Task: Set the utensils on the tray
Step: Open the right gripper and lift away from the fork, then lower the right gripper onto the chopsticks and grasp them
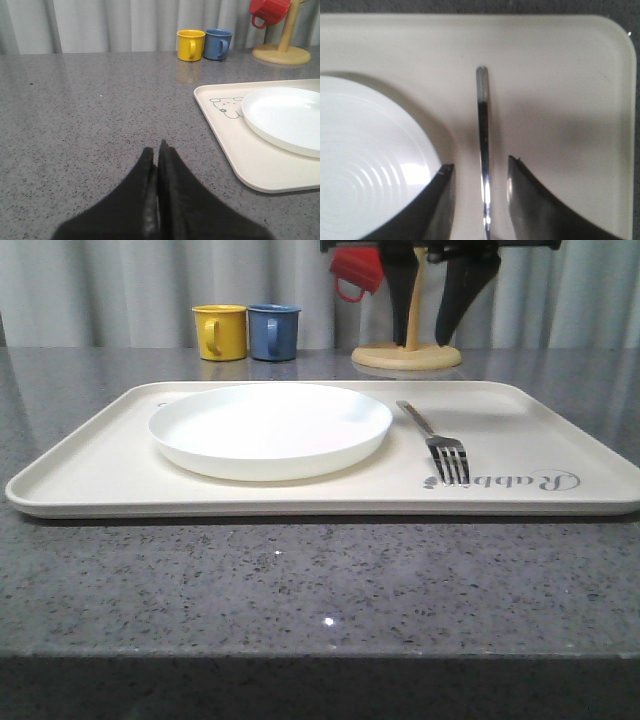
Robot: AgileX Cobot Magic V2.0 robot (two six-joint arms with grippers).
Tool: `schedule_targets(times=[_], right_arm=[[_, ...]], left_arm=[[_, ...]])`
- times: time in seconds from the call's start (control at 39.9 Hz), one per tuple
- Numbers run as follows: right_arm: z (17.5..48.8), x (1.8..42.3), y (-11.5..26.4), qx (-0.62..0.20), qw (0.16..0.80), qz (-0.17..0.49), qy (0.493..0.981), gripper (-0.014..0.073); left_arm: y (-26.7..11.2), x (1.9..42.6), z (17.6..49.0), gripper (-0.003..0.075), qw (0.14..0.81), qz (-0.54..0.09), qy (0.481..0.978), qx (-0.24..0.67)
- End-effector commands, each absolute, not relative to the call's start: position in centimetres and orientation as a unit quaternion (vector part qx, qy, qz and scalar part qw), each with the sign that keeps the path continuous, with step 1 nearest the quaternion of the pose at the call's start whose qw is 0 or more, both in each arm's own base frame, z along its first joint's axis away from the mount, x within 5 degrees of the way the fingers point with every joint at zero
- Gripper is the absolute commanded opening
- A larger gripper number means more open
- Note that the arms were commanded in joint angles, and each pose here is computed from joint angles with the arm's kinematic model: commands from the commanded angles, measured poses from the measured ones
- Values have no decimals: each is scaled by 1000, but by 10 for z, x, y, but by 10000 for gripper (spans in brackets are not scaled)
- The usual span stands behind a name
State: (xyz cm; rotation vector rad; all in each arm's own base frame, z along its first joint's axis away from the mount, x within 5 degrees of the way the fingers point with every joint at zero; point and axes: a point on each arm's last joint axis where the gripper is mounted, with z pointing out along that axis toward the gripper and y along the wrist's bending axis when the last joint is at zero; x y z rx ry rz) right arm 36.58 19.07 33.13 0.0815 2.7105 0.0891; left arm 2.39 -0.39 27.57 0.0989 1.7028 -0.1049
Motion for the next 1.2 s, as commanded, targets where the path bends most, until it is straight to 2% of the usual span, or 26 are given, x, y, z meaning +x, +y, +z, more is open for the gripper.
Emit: schedule_targets(times=[0.0, 0.18, 0.35, 0.48, 0.65, 0.78, 0.9, 1.03, 1.18], right_arm=[[377, 347, 176, 42, 231, 35, 971, 196], [386, 345, 168, 42, 238, 44, 969, -66], [399, 341, 152, 7, 242, 65, 968, -62], [414, 335, 120, 8, 253, 77, 964, -62], [424, 316, 63, 20, 265, 45, 963, -62], [417, 301, 26, 44, 253, 16, 966, -62], [398, 295, -7, 76, 219, -6, 973, -62], [378, 293, -22, 83, 187, -16, 979, -62], [367, 293, -29, 78, 179, -42, 980, -62]], left_arm=[[-4, 19, 291, -18, 701, -56, 710, 37], [-4, 19, 291, -18, 701, -56, 710, 37], [-4, 19, 291, -18, 701, -56, 710, 37], [-4, 19, 291, -18, 701, -56, 710, 37], [-4, 19, 291, -18, 701, -56, 710, 37], [-4, 19, 291, -18, 701, -56, 710, 37], [-4, 19, 291, -18, 701, -56, 710, 37], [-4, 19, 291, -18, 701, -56, 710, 37], [-4, 19, 291, -18, 701, -56, 710, 37]])
